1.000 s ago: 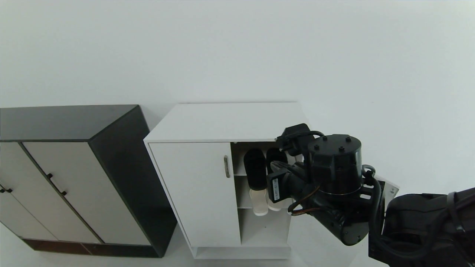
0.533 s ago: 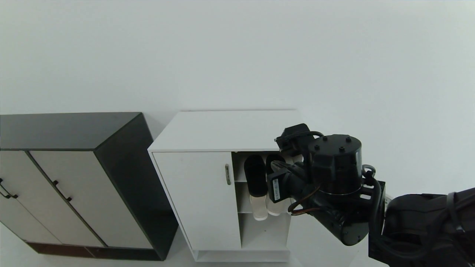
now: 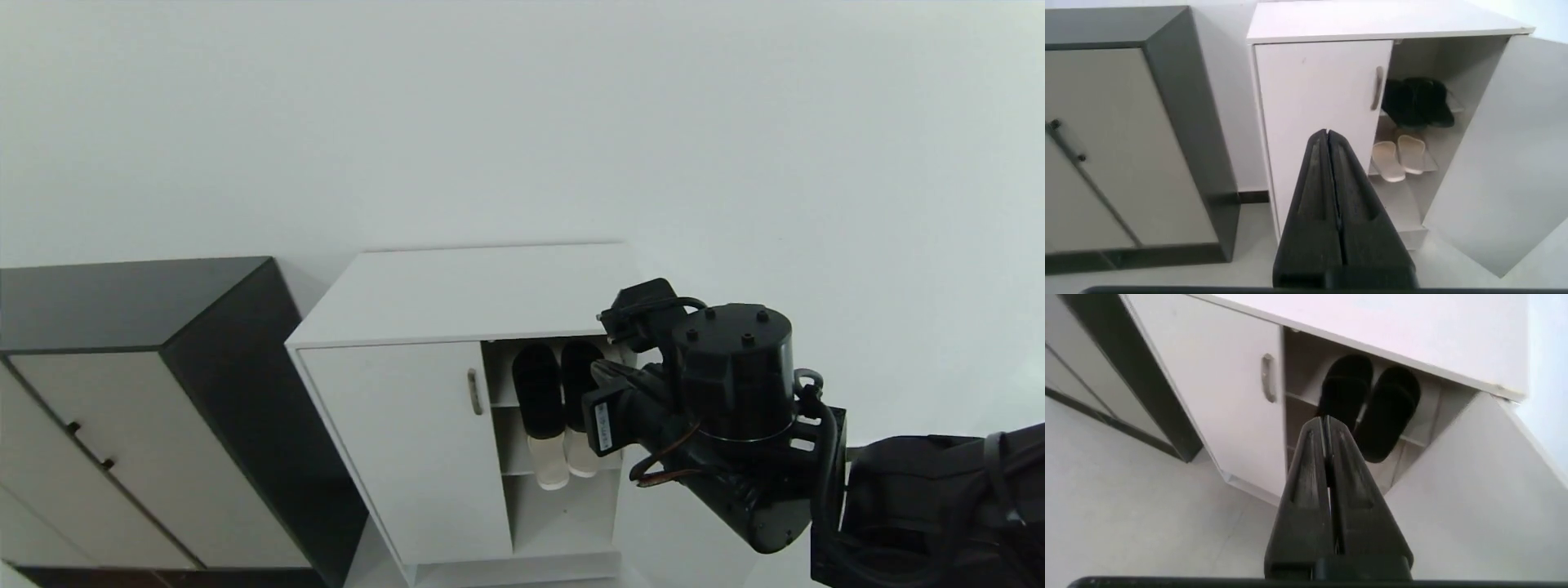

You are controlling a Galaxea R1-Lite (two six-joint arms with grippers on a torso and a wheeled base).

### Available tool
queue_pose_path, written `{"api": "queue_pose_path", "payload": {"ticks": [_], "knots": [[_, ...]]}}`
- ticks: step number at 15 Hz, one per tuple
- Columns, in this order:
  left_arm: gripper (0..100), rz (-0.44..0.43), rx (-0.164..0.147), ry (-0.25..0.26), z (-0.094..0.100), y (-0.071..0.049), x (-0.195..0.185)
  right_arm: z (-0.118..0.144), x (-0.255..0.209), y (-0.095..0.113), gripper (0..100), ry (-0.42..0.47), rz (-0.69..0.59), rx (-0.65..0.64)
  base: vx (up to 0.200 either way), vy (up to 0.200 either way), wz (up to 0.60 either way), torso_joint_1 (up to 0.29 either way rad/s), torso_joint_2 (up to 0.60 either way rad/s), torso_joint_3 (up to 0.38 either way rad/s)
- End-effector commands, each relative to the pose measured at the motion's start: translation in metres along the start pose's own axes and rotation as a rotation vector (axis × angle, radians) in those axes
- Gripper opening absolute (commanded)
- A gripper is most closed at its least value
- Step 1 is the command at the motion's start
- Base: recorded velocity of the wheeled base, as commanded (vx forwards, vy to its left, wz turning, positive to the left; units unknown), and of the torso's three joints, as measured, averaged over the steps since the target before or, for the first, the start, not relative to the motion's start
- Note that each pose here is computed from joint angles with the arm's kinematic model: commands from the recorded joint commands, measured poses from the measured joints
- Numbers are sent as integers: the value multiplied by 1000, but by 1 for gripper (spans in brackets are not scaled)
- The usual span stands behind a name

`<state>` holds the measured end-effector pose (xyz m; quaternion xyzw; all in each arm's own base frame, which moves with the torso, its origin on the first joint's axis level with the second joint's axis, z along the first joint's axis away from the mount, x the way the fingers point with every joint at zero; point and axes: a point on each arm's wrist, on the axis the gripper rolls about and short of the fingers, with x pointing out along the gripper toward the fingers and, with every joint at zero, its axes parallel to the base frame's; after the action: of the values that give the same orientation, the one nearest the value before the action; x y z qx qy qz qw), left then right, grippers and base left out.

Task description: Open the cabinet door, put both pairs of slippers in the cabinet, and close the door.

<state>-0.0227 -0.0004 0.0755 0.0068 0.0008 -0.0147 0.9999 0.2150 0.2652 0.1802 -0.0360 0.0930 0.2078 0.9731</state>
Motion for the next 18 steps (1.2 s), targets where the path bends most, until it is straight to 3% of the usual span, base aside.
{"api": "queue_pose_path", "payload": {"ticks": [1, 5, 12, 18], "knots": [[0, 0, 0, -2, 0, 0, 0, -1, 1, 0, 0, 4, -2, -2, 0, 0, -600, 22, 7, -7], [0, 2, 0, 0, 0, 0, 0, 0, 3, -5, 0, 2, -15, 2, 0, 0, -600, 6, -2, 0], [0, 0, 0, -2, 0, 0, 0, 16, 30, -46, 0, -13, -159, 0, 0, 0, 0, 0, 0, 0], [0, 0, 0, -2, 0, 0, 0, 43, 56, -64, 0, 60, -148, 136, -200, 0, 0, 2, 6, -1]]}}
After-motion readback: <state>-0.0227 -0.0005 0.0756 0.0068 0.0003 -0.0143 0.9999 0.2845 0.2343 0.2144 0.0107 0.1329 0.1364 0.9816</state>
